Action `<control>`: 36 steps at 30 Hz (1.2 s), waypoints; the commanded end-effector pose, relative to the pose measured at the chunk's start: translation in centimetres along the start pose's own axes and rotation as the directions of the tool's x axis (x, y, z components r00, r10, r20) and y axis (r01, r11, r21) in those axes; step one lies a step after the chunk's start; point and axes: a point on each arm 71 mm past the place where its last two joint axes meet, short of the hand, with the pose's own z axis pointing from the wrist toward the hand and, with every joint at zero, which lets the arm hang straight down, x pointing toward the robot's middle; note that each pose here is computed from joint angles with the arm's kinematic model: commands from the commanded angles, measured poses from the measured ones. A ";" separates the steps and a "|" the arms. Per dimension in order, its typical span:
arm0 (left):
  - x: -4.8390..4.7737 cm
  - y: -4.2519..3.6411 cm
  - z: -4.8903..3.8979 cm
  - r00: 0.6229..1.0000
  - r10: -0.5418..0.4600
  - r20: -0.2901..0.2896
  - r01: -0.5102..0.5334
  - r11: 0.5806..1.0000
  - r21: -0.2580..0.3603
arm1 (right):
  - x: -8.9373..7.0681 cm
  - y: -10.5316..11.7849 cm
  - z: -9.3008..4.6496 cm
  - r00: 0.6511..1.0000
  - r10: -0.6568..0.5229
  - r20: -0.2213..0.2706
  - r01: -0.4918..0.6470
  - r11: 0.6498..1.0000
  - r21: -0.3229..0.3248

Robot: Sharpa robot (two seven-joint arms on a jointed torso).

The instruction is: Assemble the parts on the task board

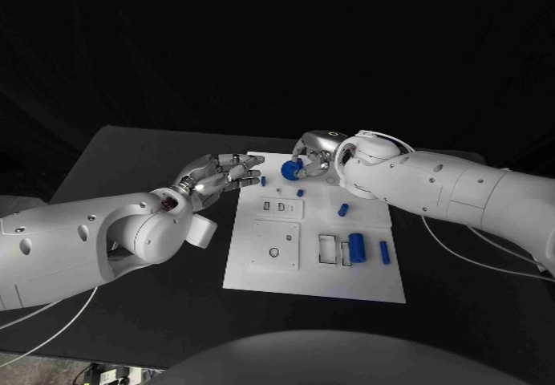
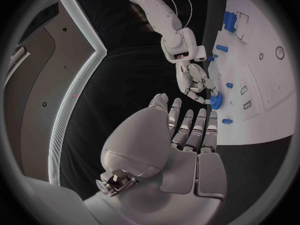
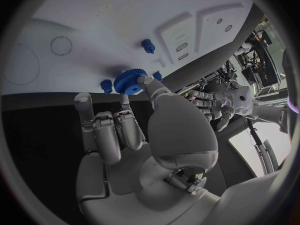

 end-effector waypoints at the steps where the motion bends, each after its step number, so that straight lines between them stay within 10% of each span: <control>1: 0.29 -0.06 0.04 1.000 -0.005 -0.022 0.005 1.000 0.004 | 0.3 -0.1 0.0 0.999 -0.008 -0.038 0.008 1.000 0.009; 36: 0.31 0.11 0.09 1.000 -0.005 -0.022 0.004 1.000 -0.009 | 0.8 -0.7 -0.7 0.998 -0.002 -0.055 0.002 1.000 0.011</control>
